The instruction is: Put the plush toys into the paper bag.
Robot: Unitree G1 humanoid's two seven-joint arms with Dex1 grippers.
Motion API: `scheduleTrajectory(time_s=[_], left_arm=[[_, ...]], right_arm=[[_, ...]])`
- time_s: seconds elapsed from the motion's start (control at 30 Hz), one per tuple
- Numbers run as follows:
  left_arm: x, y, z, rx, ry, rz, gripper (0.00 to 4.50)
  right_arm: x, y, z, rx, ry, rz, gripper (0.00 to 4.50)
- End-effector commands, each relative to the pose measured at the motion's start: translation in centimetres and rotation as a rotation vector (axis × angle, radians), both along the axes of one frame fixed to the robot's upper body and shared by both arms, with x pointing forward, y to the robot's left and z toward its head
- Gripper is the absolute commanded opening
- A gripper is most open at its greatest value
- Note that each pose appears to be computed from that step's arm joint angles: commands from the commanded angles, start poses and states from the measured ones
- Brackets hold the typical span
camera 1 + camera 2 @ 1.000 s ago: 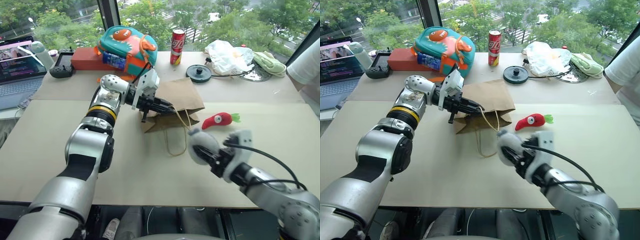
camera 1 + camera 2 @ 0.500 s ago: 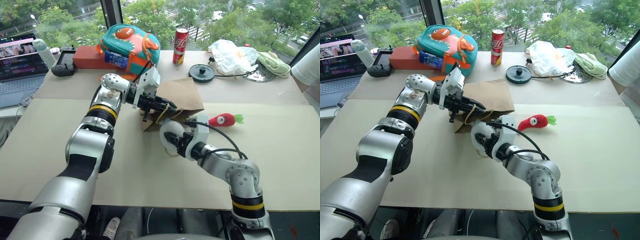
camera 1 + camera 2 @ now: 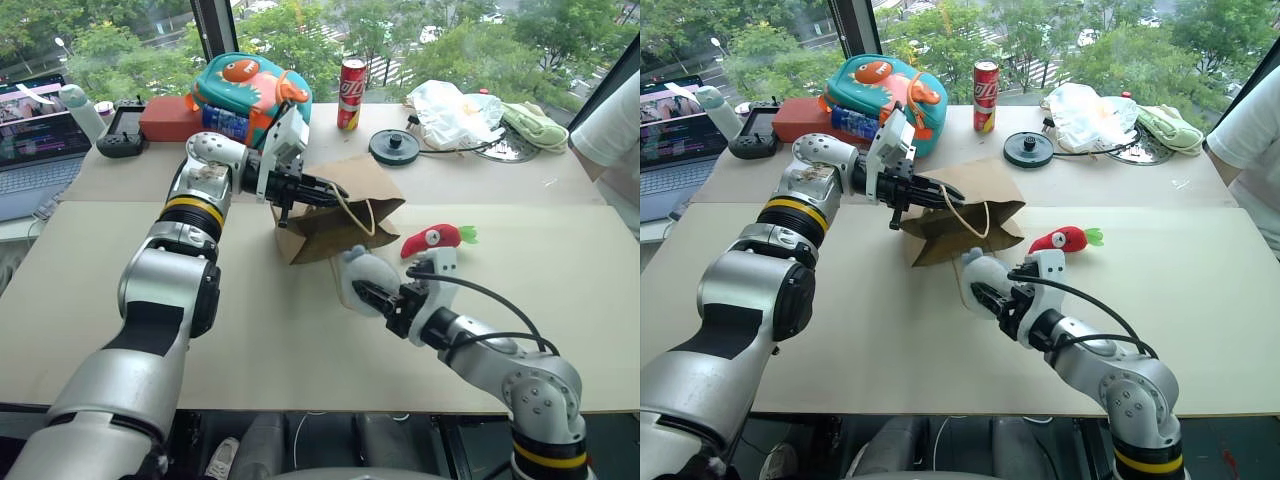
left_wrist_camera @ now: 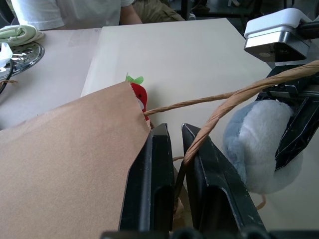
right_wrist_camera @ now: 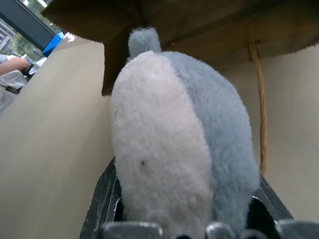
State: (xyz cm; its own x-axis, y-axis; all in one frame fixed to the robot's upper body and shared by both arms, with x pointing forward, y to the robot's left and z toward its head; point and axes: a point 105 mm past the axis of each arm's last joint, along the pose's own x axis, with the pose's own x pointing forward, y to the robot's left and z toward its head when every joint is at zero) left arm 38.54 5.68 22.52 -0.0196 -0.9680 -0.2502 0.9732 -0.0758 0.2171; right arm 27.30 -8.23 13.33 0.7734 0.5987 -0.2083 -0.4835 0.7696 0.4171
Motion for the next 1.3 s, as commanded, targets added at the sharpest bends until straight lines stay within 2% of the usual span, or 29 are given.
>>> scheduleTrajectory(time_s=[0.03,0.17,0.33,0.5,0.63,0.87,0.93,1.0,1.17,1.3], left_arm=[[-0.1,0.1,1.6,-0.027,-0.044,-0.007,0.51],[-0.1,0.1,1.6,-0.033,-0.041,-0.008,0.51],[-0.2,-0.3,1.5,-0.039,-0.035,-0.020,0.51],[-0.4,-0.6,1.1,-0.040,-0.027,-0.031,0.51],[-0.4,-0.8,1.1,-0.040,-0.024,-0.035,0.51],[-0.5,-1.1,1.2,-0.036,-0.032,-0.046,0.51],[-0.6,-1.0,1.2,-0.035,-0.033,-0.047,0.51],[-0.6,-1.0,1.1,-0.035,-0.034,-0.047,0.51],[-0.6,-1.1,0.9,-0.035,-0.031,-0.049,0.51],[-0.6,-1.1,0.7,-0.034,-0.027,-0.051,0.51]], right_arm=[[1.3,0.2,0.3,0.004,-0.003,-0.052,1.79],[3.3,2.1,1.5,0.034,-0.016,-0.049,1.79],[6.5,3.5,1.2,0.021,0.022,-0.097,1.79],[10.3,3.8,3.3,0.139,0.040,-0.244,1.79],[12.1,4.6,4.5,0.245,0.062,-0.292,1.79],[11.3,10.0,7.5,0.438,0.093,-0.078,1.79],[10.6,11.2,5.5,0.262,0.086,-0.026,1.79],[9.9,11.9,3.4,0.188,0.118,0.013,1.79],[8.6,13.8,2.2,0.160,0.141,0.079,1.79],[9.1,14.4,2.7,0.194,0.149,0.054,1.79]])
